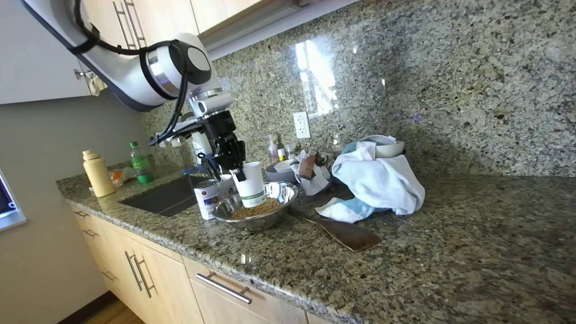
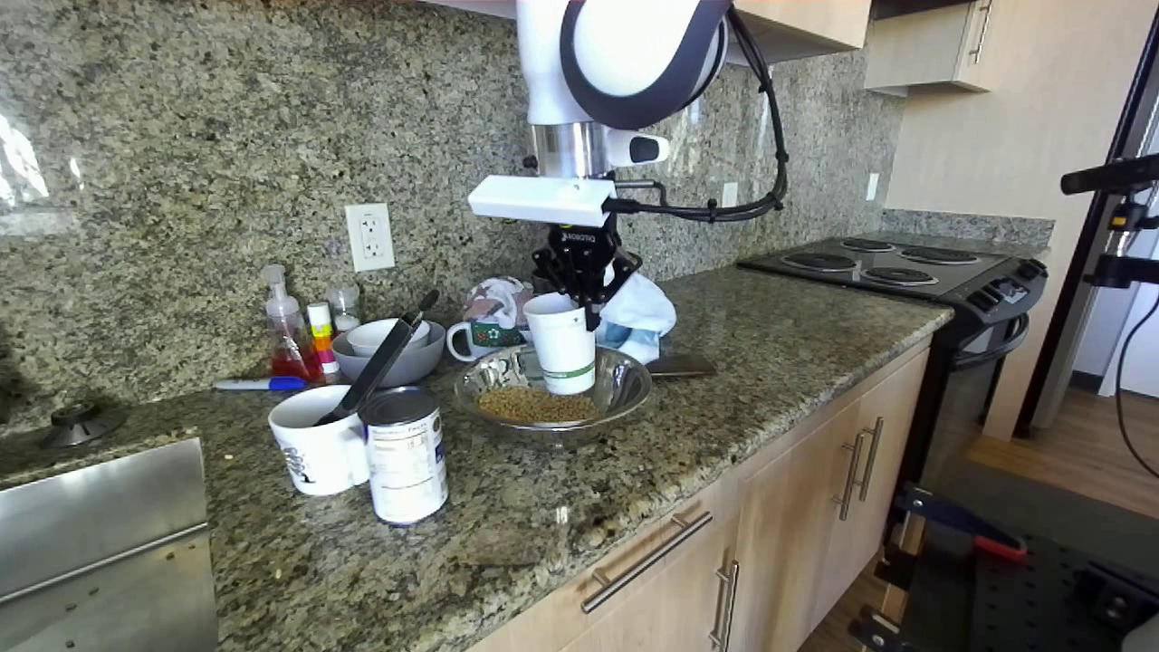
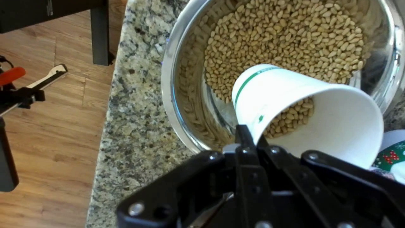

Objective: Pour some contents from the cup into the bowl

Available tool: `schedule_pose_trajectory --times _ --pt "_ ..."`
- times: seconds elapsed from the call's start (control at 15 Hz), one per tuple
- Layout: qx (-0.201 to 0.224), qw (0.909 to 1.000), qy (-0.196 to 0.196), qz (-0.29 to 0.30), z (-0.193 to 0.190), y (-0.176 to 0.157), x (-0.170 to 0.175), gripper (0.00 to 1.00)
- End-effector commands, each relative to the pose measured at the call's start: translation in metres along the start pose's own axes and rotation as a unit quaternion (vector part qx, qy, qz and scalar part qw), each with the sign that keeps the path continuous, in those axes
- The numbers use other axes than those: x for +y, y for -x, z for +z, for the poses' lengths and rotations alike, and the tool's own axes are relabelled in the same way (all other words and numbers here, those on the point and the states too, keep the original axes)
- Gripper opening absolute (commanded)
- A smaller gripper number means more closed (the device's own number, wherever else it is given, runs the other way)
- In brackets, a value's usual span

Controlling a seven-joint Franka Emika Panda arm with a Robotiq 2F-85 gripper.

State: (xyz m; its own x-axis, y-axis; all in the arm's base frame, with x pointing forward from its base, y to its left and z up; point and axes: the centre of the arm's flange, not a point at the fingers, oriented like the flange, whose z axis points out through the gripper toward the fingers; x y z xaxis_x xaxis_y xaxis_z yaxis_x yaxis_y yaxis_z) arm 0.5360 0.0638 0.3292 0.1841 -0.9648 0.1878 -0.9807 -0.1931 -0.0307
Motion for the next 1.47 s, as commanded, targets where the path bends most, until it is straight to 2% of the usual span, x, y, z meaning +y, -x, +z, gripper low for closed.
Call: schedule_pose_trajectory --times 0.0,0.6,1.4 --pt "0.035 0.999 0.026 0.003 0.002 0.003 -0.005 0.01" --pt "0.128 0.9889 0.071 -0.027 0.004 -0.005 -0.029 0.01" --pt "0.237 0.9611 0.123 -0.07 0.014 0.016 -0.032 0.01"
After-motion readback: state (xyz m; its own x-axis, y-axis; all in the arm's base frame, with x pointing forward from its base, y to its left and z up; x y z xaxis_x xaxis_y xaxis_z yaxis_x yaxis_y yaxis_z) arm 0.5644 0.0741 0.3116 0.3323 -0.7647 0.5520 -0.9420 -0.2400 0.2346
